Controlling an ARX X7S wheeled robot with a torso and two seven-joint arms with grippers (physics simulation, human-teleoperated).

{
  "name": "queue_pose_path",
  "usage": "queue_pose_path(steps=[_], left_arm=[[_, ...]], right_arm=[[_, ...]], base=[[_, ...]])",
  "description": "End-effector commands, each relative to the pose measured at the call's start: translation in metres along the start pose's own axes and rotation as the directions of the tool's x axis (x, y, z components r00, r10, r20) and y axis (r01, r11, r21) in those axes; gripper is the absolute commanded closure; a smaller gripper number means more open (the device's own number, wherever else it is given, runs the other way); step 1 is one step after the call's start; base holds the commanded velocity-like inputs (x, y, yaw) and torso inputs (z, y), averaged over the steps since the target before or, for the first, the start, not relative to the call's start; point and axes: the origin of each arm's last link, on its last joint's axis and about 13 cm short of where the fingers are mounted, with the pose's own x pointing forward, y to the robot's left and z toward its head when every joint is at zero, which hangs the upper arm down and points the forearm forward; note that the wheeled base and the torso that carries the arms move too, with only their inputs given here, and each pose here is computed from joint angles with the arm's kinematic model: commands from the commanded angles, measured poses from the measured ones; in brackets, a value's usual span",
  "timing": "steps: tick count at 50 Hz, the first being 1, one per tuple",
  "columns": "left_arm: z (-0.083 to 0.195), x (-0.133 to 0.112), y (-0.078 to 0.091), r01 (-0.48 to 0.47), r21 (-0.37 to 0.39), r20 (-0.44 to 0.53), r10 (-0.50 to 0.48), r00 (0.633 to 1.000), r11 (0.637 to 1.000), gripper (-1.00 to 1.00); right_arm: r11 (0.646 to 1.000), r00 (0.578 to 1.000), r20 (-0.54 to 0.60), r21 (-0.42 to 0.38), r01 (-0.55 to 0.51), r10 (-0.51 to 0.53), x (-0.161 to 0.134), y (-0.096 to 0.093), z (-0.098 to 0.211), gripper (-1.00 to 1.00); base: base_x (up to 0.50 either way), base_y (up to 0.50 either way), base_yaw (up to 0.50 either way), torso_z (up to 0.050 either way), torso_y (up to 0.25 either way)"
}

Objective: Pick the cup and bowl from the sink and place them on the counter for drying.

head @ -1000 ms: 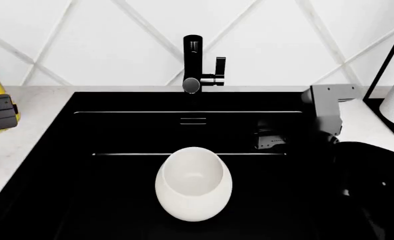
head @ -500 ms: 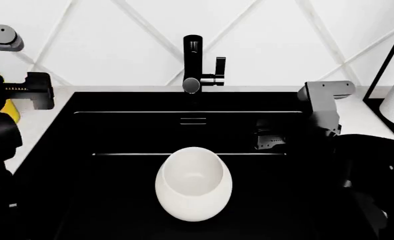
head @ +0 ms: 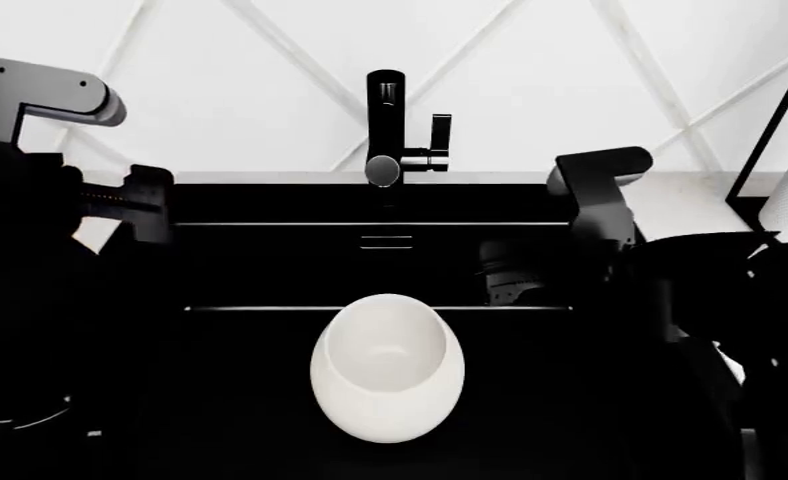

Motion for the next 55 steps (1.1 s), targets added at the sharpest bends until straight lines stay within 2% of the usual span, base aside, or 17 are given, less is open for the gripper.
queue_pose_path(steps=[1, 12, 21, 23, 29, 33, 45, 55], left_arm=[[0.0, -0.003, -0.007, 0.056, 0.03, 0.017, -0.056, 0.998, 0.998, -1.0], [-0.003, 0.0, -0.012, 0.061, 0.018, 0.024, -0.061, 0.998, 0.998, -1.0], [-0.006, -0.005, -0.007, 0.062, 0.017, 0.027, -0.062, 0.998, 0.998, -1.0], [-0.007, -0.001, -0.014, 0.063, 0.015, 0.025, -0.063, 0.998, 0.998, -1.0], [-0.009, -0.005, -0.01, 0.062, 0.014, 0.026, -0.062, 0.998, 0.998, -1.0], [-0.01, -0.005, -0.012, 0.064, 0.01, 0.026, -0.064, 0.998, 0.998, -1.0], [-0.014, -0.007, -0.012, 0.064, 0.005, 0.026, -0.064, 0.998, 0.998, -1.0], [-0.017, -0.006, -0.013, 0.059, -0.001, 0.022, -0.059, 0.998, 0.998, -1.0]], right_arm=[[0.999, 0.998, -0.061, -0.048, -0.026, 0.023, 0.011, 0.011, 0.006, -1.0], [0.992, 0.991, -0.118, -0.105, -0.071, 0.059, 0.03, 0.025, 0.019, -1.0], [0.989, 0.982, -0.175, -0.114, -0.098, 0.078, 0.056, 0.029, 0.008, -1.0], [0.987, 0.979, -0.185, -0.119, -0.107, 0.084, 0.063, 0.031, 0.006, -1.0], [0.984, 0.973, -0.208, -0.121, -0.132, 0.105, 0.08, 0.037, 0.001, -1.0], [0.986, 0.967, -0.241, -0.125, -0.114, 0.082, 0.092, 0.036, -0.005, -1.0], [0.988, 0.959, -0.264, -0.088, -0.127, 0.1, 0.121, 0.038, -0.022, -1.0], [0.988, 0.957, -0.27, -0.083, -0.132, 0.105, 0.132, 0.039, -0.031, -1.0]], base=[[0.0, 0.0, 0.0, 0.0, 0.0], [0.0, 0.0, 0.0, 0.0, 0.0], [0.0, 0.0, 0.0, 0.0, 0.0], [0.0, 0.0, 0.0, 0.0, 0.0], [0.0, 0.0, 0.0, 0.0, 0.0], [0.0, 0.0, 0.0, 0.0, 0.0], [0.0, 0.0, 0.0, 0.0, 0.0], [0.0, 0.0, 0.0, 0.0, 0.0]])
